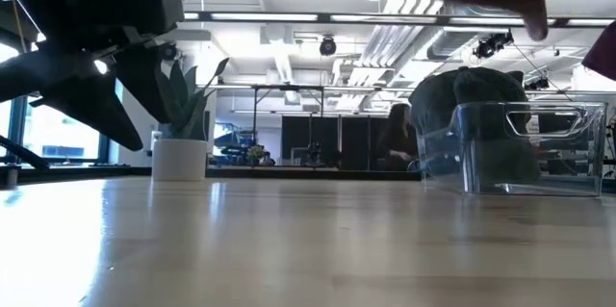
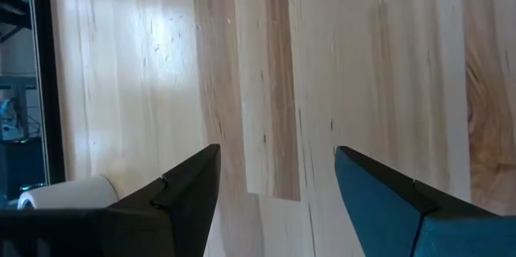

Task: Pick & Place hat
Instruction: Put the red cap into the bottom transparent bin

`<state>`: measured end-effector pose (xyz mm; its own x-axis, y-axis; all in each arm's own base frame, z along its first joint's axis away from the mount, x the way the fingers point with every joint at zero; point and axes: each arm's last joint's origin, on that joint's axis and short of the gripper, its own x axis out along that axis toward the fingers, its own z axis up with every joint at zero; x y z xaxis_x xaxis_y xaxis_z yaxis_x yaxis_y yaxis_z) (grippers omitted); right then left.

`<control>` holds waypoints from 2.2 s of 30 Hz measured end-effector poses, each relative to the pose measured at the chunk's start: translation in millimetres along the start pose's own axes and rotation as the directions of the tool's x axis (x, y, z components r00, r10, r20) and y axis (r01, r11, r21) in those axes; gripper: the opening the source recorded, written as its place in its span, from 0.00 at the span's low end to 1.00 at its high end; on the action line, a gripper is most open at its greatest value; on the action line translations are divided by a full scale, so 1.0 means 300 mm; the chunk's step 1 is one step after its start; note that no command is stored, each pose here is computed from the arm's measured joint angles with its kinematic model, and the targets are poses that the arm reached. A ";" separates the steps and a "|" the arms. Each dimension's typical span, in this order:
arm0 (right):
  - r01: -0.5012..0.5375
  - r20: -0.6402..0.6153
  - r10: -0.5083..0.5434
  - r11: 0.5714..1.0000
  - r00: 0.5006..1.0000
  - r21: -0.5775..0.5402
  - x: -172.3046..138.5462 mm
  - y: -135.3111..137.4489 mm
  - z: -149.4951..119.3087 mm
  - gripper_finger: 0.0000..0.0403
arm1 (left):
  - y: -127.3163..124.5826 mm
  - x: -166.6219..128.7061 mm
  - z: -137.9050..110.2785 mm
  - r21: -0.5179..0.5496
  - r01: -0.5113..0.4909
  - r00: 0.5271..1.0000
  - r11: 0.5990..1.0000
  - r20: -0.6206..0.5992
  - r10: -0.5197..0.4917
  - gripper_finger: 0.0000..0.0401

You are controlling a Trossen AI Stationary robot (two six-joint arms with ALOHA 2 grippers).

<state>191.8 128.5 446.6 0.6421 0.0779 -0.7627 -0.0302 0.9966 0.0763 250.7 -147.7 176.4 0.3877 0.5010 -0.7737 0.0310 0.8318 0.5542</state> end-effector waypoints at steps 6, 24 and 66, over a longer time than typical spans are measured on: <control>-0.041 -0.080 0.059 0.977 0.995 0.212 -0.097 0.018 -0.092 0.14 | -0.001 0.000 0.004 -0.008 -0.001 1.000 1.000 0.012 0.001 0.59; 0.048 -0.204 0.072 0.845 0.976 0.532 -0.118 0.150 -0.297 0.14 | -0.003 -0.001 0.021 -0.015 -0.026 0.997 1.000 0.067 0.027 0.59; 0.477 -0.460 -0.292 0.802 0.839 0.360 0.178 0.069 -0.582 0.30 | 0.093 0.085 0.095 -0.117 -0.046 0.993 0.992 0.100 0.058 0.59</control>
<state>91.6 157.8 295.2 0.1953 -0.2139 -0.9571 0.5573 0.8272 -0.0712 287.6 -118.6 181.0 0.4795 0.5220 -0.7054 -0.0949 0.8300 0.5497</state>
